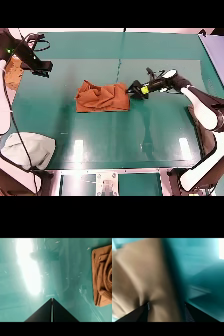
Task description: Fold the shirts.
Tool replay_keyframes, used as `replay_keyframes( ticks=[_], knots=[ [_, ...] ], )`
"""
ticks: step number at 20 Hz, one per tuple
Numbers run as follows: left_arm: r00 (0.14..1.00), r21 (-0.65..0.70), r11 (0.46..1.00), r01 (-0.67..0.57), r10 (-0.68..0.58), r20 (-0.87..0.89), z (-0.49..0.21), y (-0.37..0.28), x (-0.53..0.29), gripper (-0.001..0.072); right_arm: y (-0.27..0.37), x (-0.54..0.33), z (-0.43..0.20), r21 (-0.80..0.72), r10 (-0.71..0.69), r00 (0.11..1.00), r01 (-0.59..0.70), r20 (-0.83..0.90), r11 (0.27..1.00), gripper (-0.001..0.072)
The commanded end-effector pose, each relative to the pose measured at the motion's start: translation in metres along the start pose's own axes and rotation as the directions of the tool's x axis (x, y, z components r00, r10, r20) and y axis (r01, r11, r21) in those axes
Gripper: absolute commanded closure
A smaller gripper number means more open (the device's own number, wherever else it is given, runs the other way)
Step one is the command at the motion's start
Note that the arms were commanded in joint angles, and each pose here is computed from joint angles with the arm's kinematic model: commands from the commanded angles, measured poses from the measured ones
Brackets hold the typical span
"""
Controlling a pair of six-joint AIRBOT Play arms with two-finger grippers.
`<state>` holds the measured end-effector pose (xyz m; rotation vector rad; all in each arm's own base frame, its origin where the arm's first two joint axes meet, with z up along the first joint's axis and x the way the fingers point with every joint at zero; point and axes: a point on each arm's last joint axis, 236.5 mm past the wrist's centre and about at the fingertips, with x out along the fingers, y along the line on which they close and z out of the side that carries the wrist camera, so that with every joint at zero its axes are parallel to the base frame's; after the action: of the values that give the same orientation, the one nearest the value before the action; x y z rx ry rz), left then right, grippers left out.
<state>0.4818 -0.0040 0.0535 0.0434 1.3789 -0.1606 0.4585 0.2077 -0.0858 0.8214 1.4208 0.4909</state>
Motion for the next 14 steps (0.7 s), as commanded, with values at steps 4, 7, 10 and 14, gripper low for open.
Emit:
replay_keyframes(
  ticks=[4, 7, 10, 14],
  knots=[
    [1.0, -0.002, 1.0, 0.003, -0.003, -0.003, -0.001, -0.001, 0.0, 0.0687, 0.047, 0.055, -0.03, -0.047, 0.13, 0.991, -0.132, -0.037, 0.99, 0.0217],
    [1.0, -0.002, 1.0, 0.004, -0.004, -0.007, -0.002, -0.001, 0.0, 0.0687, 0.049, 0.057, -0.032, -0.046, 0.133, 0.99, -0.135, -0.043, 0.99, 0.0593],
    [1.0, -0.001, 1.0, 0.004, -0.004, -0.007, -0.002, -0.001, 0.0, 0.0687, 0.071, 0.041, -0.025, -0.074, 0.167, 0.985, -0.169, -0.032, 0.983, 0.0693],
    [1.0, -0.002, 1.0, 0.004, -0.004, -0.007, -0.002, -0.001, 0.0, 0.0687, 0.158, -0.07, 0.017, -0.25, 0.296, 0.951, -0.266, 0.093, 0.931, 0.0694]
  ],
)
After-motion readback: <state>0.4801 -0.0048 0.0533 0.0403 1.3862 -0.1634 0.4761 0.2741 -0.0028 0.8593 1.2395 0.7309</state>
